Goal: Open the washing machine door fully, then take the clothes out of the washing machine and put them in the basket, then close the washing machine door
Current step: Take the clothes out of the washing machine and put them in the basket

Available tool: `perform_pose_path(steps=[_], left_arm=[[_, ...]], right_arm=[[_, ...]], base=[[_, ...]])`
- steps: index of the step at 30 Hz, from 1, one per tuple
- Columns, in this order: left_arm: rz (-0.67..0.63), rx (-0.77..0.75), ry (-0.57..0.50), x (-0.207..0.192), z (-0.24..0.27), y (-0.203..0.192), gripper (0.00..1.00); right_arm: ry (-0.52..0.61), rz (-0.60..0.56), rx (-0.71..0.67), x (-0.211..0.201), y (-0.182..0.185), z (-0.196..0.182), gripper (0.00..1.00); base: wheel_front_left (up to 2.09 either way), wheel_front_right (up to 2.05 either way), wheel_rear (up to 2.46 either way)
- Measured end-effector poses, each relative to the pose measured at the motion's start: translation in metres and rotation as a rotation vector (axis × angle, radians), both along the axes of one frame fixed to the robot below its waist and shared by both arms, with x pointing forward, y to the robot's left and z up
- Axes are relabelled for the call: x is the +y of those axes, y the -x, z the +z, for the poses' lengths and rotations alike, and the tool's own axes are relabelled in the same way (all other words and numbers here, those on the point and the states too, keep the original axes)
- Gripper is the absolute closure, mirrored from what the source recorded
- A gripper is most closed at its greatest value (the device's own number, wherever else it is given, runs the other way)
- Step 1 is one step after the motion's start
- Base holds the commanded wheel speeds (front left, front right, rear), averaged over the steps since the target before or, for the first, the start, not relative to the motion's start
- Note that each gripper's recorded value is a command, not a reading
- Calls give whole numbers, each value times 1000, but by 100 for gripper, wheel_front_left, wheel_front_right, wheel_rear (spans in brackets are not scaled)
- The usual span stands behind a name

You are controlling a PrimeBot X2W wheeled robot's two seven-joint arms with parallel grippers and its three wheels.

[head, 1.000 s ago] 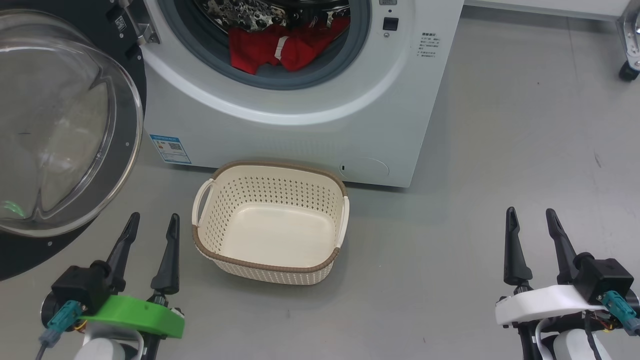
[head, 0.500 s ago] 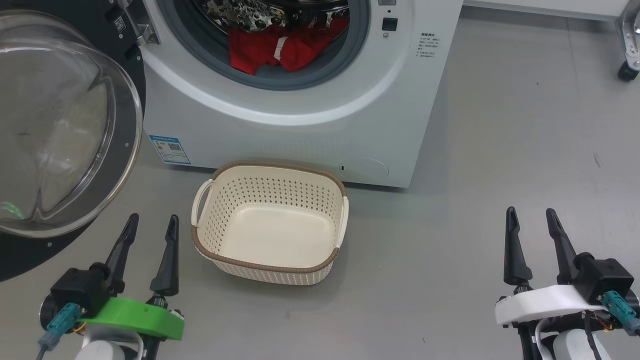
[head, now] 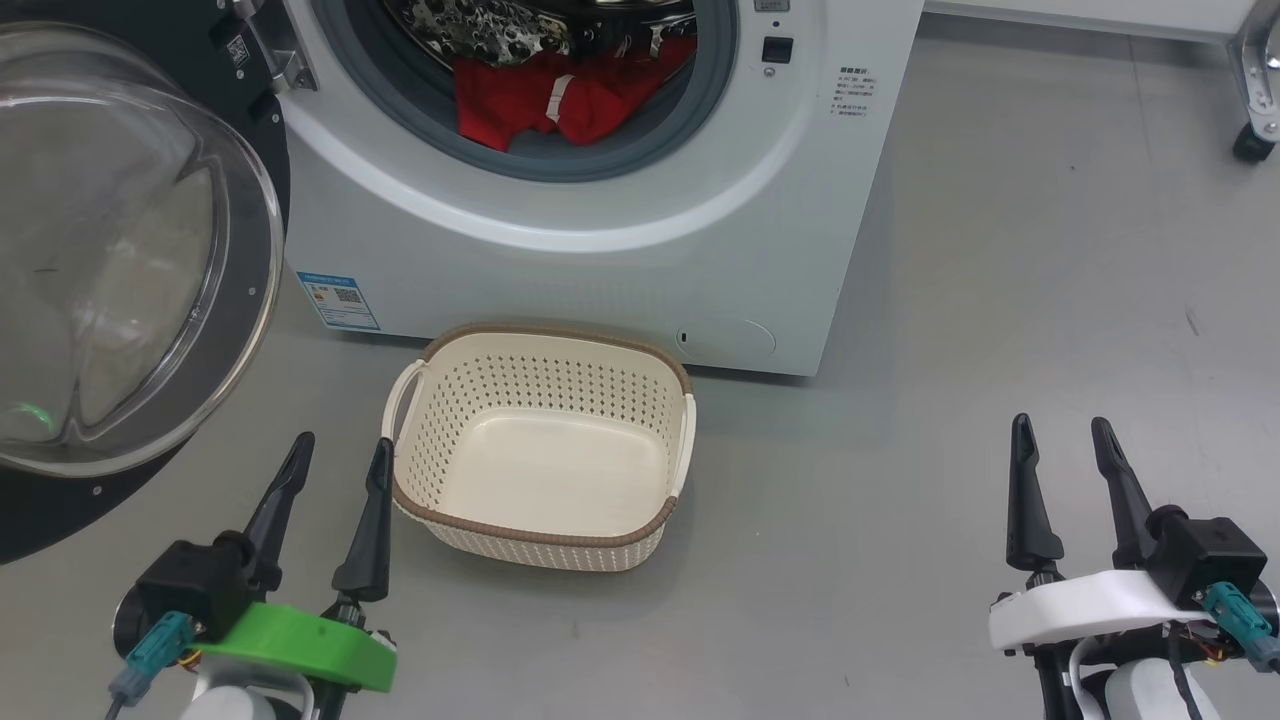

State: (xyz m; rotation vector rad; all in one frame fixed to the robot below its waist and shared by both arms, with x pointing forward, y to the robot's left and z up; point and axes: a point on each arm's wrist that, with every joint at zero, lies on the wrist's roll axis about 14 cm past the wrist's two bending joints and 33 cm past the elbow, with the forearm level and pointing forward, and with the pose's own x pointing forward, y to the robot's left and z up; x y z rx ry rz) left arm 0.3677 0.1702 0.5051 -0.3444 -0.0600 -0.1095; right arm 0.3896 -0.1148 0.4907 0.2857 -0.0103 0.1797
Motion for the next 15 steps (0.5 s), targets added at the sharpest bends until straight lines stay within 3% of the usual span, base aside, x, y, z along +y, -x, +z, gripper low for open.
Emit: perform_pose_path(steps=[15], left_arm=[[12, -5, -3, 5, 2, 0, 0]], right_arm=[[-12, -9, 4, -2, 0, 0, 0]], base=[[47, -48, 1]])
